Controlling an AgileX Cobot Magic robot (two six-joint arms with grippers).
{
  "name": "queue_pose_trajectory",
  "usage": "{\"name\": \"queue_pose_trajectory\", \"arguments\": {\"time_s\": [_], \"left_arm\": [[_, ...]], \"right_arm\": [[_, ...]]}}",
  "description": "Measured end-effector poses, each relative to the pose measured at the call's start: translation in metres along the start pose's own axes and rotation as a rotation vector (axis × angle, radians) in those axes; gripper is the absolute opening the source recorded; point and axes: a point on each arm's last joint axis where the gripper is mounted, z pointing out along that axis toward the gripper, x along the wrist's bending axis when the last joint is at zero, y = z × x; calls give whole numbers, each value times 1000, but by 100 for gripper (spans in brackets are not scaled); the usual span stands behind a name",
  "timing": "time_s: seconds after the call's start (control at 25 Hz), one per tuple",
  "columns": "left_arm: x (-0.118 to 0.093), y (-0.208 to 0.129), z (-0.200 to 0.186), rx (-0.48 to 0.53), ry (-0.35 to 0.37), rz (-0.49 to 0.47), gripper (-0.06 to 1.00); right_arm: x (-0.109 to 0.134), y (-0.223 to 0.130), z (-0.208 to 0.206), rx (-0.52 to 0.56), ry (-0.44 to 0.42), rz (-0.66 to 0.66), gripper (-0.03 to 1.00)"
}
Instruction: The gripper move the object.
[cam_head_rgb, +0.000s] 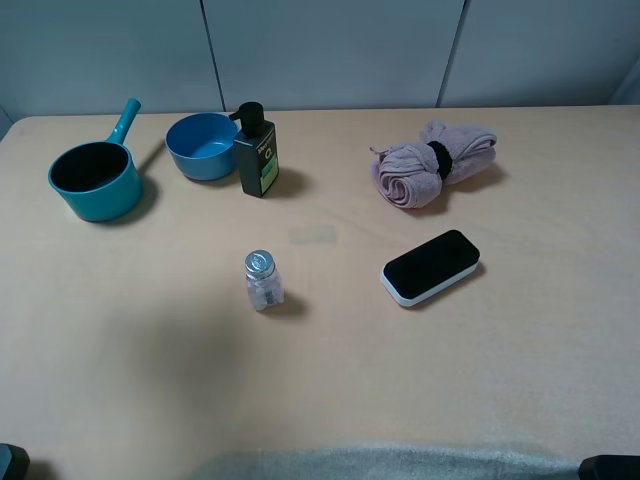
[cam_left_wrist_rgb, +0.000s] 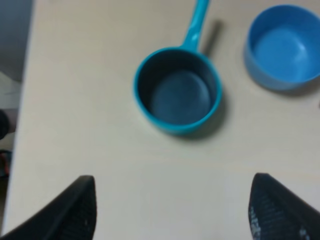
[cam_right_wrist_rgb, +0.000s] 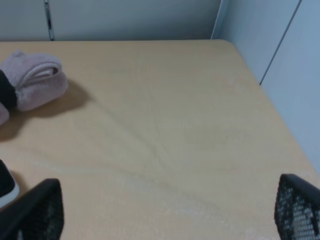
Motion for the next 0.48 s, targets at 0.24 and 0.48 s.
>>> {"name": "queue_pose_trajectory", "arguments": {"time_s": [0.24, 0.48], "left_arm": [[20, -71, -37, -67, 28, -35, 71], [29, -136, -55, -164, 23, -31, 71]], "right_arm": [[0, 0, 0, 0, 0, 0, 64], [0, 0, 0, 0, 0, 0, 64]]}}
